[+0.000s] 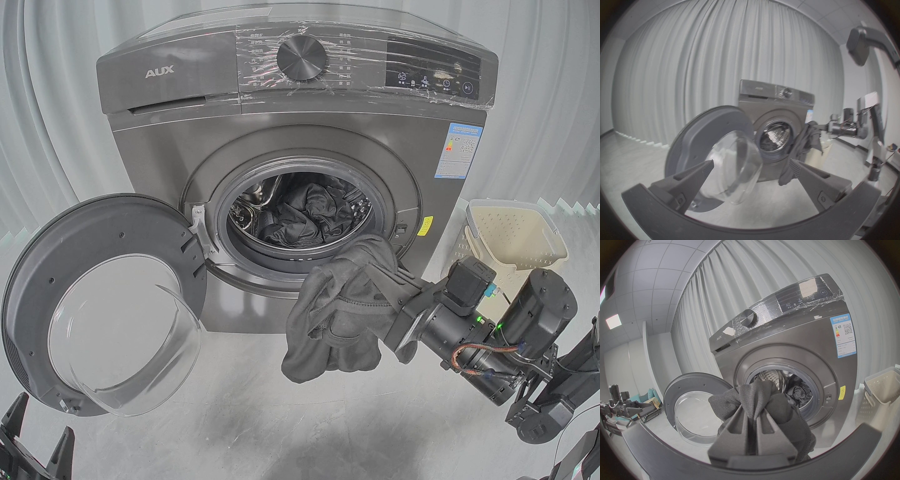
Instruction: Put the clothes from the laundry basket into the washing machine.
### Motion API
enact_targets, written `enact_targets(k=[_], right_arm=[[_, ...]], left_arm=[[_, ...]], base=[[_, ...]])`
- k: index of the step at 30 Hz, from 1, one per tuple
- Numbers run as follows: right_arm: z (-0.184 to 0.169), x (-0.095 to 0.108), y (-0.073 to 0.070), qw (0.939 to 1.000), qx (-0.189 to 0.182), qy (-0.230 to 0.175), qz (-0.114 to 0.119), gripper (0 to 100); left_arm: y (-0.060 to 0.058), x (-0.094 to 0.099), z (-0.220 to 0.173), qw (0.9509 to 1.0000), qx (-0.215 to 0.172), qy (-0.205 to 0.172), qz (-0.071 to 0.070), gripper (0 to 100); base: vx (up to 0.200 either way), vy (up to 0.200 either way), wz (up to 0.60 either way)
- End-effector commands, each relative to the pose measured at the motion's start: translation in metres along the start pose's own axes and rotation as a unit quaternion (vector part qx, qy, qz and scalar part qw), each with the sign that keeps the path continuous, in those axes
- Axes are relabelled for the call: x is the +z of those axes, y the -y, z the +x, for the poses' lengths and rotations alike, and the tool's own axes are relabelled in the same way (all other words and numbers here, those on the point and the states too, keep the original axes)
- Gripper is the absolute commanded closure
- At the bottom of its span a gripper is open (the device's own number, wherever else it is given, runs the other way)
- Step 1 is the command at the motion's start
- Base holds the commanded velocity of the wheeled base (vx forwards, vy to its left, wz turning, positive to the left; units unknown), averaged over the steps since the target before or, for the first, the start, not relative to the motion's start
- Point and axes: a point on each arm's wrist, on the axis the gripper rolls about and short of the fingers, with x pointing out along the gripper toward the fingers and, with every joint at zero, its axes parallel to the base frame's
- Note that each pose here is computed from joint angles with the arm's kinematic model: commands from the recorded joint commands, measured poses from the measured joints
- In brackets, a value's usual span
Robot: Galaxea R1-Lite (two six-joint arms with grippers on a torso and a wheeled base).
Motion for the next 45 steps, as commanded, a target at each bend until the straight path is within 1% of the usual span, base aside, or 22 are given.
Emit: enact_targets(k=[1, 2, 3, 4, 5, 6, 7, 9, 11, 12, 13, 14, 15, 16, 18, 22, 24, 29, 33, 39, 41, 45], right_arm=[[0.014, 0.010, -0.010, 0.9993, 0.017, 0.031, 0.010, 100], [0.014, 0.011, -0.010, 0.9993, 0.017, 0.032, 0.011, 100], [0.015, 0.011, -0.010, 0.9992, 0.018, 0.033, 0.011, 100], [0.015, 0.011, -0.010, 0.9992, 0.018, 0.033, 0.011, 100], [0.015, 0.011, -0.011, 0.9992, 0.020, 0.032, 0.015, 100], [0.016, 0.013, -0.011, 0.9988, 0.023, 0.035, 0.027, 100], [0.016, 0.014, -0.012, 0.9983, 0.028, 0.037, 0.034, 100], [0.018, 0.017, -0.012, 0.9979, 0.035, 0.040, 0.038, 100], [0.021, 0.019, -0.011, 0.9976, 0.034, 0.047, 0.038, 100], [0.022, 0.020, -0.011, 0.9975, 0.033, 0.050, 0.038, 100], [0.025, 0.023, -0.011, 0.9971, 0.033, 0.056, 0.040, 100], [0.025, 0.024, -0.012, 0.9970, 0.034, 0.057, 0.040, 100], [0.025, 0.024, -0.012, 0.9970, 0.034, 0.057, 0.040, 100], [0.027, 0.025, -0.014, 0.9969, 0.037, 0.057, 0.041, 100], [0.029, 0.027, -0.016, 0.9968, 0.039, 0.056, 0.042, 100], [0.033, 0.029, -0.016, 0.9967, 0.037, 0.058, 0.043, 100], [0.035, 0.026, -0.015, 0.9971, 0.034, 0.055, 0.042, 100], [0.043, 0.021, -0.013, 0.9973, 0.026, 0.054, 0.041, 100], [0.048, 0.019, -0.014, 0.9972, 0.026, 0.057, 0.041, 100], [0.049, 0.020, -0.018, 0.9969, 0.031, 0.059, 0.043, 100], [0.048, 0.020, -0.017, 0.9969, 0.031, 0.057, 0.043, 100], [0.047, 0.019, -0.018, 0.9970, 0.031, 0.056, 0.044, 100]], left_arm=[[0.004, 0.040, 0.025, 0.9910, -0.117, -0.047, -0.046, 0], [0.004, 0.041, 0.029, 0.9895, -0.124, -0.057, -0.046, 0], [0.003, 0.042, 0.037, 0.9857, -0.144, -0.076, -0.043, 0], [0.003, 0.042, 0.037, 0.9857, -0.144, -0.076, -0.043, 0], [0.003, 0.044, 0.046, 0.9810, -0.166, -0.092, -0.037, 0], [0.003, 0.046, 0.059, 0.9754, -0.187, -0.112, -0.033, 0], [0.002, 0.046, 0.069, 0.9727, -0.196, -0.121, -0.030, 0], [0.001, 0.045, 0.083, 0.9689, -0.206, -0.134, -0.025, 0], [0.001, 0.043, 0.099, 0.9621, -0.224, -0.153, -0.027, 0], [0.002, 0.043, 0.102, 0.9608, -0.227, -0.156, -0.027, 0], [0.003, 0.042, 0.113, 0.9558, -0.241, -0.166, -0.029, 0], [0.004, 0.041, 0.119, 0.9534, -0.247, -0.170, -0.029, 0], [0.004, 0.041, 0.119, 0.9534, -0.247, -0.170, -0.029, 0], [0.007, 0.038, 0.131, 0.9480, -0.263, -0.176, -0.029, 0], [0.010, 0.036, 0.143, 0.9436, -0.276, -0.181, -0.029, 0], [0.018, 0.033, 0.167, 0.9369, -0.297, -0.183, -0.027, 0], [0.021, 0.030, 0.175, 0.9344, -0.304, -0.184, -0.027, 0], [0.034, 0.024, 0.188, 0.9232, -0.333, -0.190, -0.024, 0], [0.040, 0.020, 0.200, 0.9178, -0.342, -0.200, -0.024, 0], [0.050, 0.011, 0.225, 0.9116, -0.353, -0.208, -0.024, 0], [0.053, 0.006, 0.233, 0.9119, -0.352, -0.210, -0.023, 0], [0.058, -0.002, 0.245, 0.9141, -0.350, -0.204, -0.020, 0]], base=[[0.000, 0.000, 0.00], [0.000, 0.000, 0.00], [0.000, 0.000, 0.00], [0.000, 0.000, 0.00], [0.000, 0.000, 0.00], [0.000, 0.000, 0.00], [0.000, 0.000, 0.00], [0.000, 0.000, 0.00], [0.000, 0.000, 0.00], [0.000, 0.000, 0.00], [0.000, 0.000, 0.00], [0.000, 0.000, 0.00], [0.000, 0.000, 0.00], [0.000, 0.000, 0.00], [0.000, 0.000, 0.00], [0.000, 0.000, 0.00], [0.000, 0.000, 0.00], [0.000, 0.000, 0.00], [0.000, 0.000, 0.00], [0.000, 0.000, 0.00], [0.000, 0.000, 0.00], [0.000, 0.000, 0.00]])
